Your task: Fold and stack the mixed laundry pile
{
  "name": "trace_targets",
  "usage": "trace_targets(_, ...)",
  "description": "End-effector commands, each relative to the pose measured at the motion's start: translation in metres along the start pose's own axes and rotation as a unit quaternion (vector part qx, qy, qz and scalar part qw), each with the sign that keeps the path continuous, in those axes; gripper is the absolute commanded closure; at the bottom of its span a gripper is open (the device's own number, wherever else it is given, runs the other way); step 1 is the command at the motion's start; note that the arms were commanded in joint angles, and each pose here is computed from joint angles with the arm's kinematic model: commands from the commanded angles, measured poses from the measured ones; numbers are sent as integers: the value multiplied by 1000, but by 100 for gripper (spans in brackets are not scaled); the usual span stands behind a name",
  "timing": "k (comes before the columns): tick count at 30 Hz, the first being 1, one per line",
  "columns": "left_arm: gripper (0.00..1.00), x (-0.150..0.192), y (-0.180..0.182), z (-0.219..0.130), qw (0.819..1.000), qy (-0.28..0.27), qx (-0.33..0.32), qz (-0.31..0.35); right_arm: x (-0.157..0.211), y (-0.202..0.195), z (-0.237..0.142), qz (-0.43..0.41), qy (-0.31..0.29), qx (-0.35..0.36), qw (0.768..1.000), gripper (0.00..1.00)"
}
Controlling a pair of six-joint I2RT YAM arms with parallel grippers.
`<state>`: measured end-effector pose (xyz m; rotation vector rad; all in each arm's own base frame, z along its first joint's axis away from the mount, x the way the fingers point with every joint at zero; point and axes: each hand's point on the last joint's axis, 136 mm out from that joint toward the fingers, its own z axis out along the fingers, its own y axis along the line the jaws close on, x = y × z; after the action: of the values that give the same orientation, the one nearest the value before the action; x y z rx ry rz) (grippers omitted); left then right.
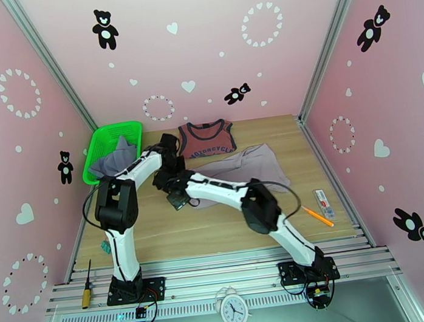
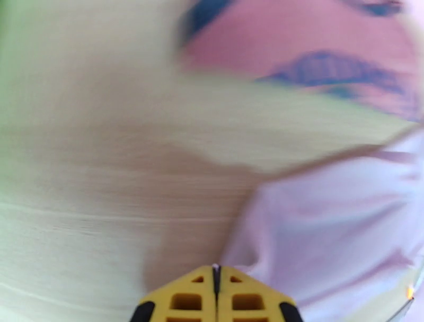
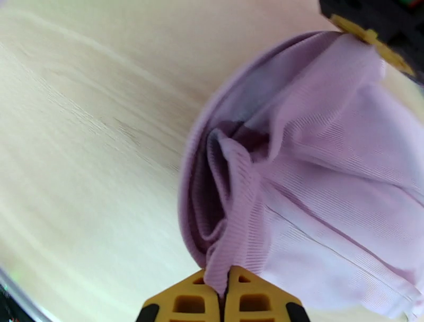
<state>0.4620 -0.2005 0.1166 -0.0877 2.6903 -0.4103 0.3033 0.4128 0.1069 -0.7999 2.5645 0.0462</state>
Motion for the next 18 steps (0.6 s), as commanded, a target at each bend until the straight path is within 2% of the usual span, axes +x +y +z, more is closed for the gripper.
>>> trace_targets(1,100,-8,-38,-41,999,-16,35,18,-11,-66,-42,60,-56,48,995,100)
trace_targets(6,100,-17,-102,-44,994,-29,86,56,35,-134,-57,111,-49,98,988,100)
trace_targets(11,100,-16,-155,-14,990,-23,107,88,82,-184,-52,168,-34,113,979,100)
trace_targets(18,100,-11,-173,49,992,-10,74,98,116,-216,-14,210,-5,115,971,100)
